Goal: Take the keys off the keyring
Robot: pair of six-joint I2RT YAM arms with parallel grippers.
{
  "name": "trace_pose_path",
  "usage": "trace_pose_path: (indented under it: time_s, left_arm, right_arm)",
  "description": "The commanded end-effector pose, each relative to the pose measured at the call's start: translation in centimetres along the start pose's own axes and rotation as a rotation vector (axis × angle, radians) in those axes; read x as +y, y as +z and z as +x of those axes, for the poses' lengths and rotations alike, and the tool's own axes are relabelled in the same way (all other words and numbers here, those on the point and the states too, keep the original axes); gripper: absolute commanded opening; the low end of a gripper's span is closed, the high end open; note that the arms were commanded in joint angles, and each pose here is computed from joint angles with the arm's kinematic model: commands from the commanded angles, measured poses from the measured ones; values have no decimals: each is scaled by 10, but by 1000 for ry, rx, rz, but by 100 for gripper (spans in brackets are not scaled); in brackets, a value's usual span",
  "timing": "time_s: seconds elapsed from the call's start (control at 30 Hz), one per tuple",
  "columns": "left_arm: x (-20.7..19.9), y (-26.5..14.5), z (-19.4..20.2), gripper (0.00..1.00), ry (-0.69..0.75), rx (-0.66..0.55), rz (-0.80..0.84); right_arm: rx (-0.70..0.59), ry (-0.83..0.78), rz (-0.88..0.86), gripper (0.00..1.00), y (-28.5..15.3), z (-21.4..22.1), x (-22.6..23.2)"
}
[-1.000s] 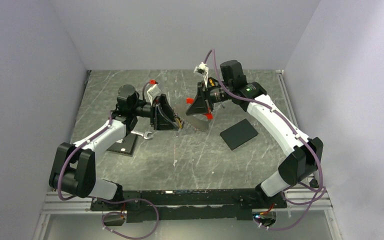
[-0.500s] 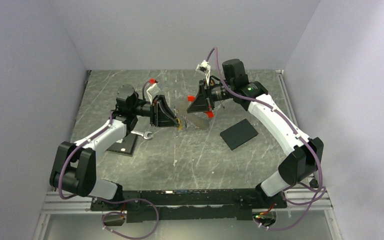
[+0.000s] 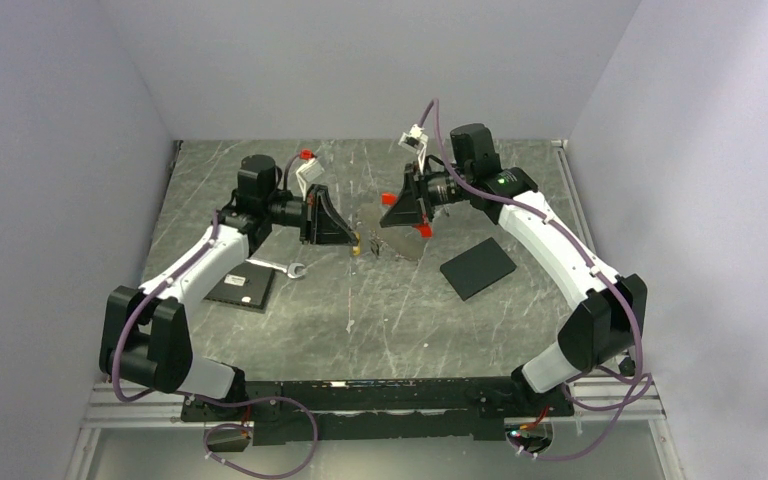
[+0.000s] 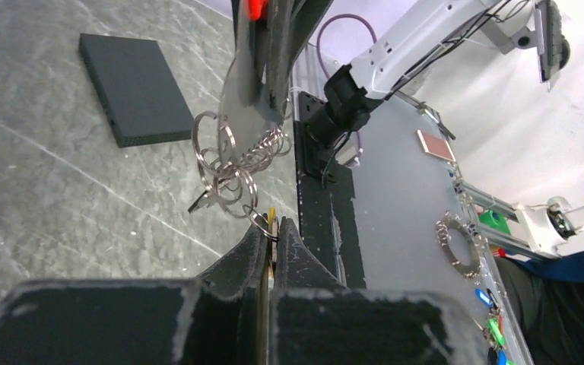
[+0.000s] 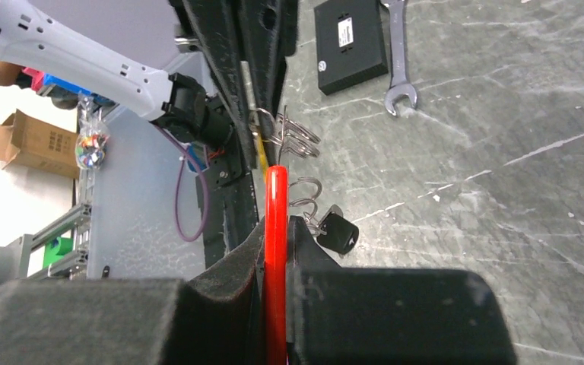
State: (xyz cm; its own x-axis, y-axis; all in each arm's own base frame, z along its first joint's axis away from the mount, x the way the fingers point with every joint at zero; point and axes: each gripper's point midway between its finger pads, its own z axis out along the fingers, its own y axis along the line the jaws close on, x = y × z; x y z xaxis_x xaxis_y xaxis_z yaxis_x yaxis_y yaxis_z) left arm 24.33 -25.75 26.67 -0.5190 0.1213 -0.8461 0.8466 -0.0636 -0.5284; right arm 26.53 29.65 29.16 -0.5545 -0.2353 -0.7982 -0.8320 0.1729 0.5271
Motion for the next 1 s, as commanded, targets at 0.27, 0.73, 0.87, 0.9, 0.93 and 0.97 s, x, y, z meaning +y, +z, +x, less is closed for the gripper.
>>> trace_pose_path:
  time_s: [0.27,0.73,0.87,0.9,0.93,0.97]
  left_arm:
    - [10,-18,2,0,32,160,-230]
    - [21,-25,-4,0,228,277,-336]
    - [24,-16,0,0,238,313,-317]
    - [25,-14,2,0,241,321,-314]
    - [27,-11,4,0,243,329,-313]
    - [28,-9,7,0,247,339,-311]
  right_arm:
    - [-62,-33,-14,0,1,2,-9]
    - [-55,-41,-16,15,3,39,-16]
    - [-37,-26,-18,23,6,54,-21]
    - [-34,-22,-17,24,6,57,-23]
    - [-30,-19,-18,25,6,60,-23]
    - [-27,-17,-18,26,7,62,-24]
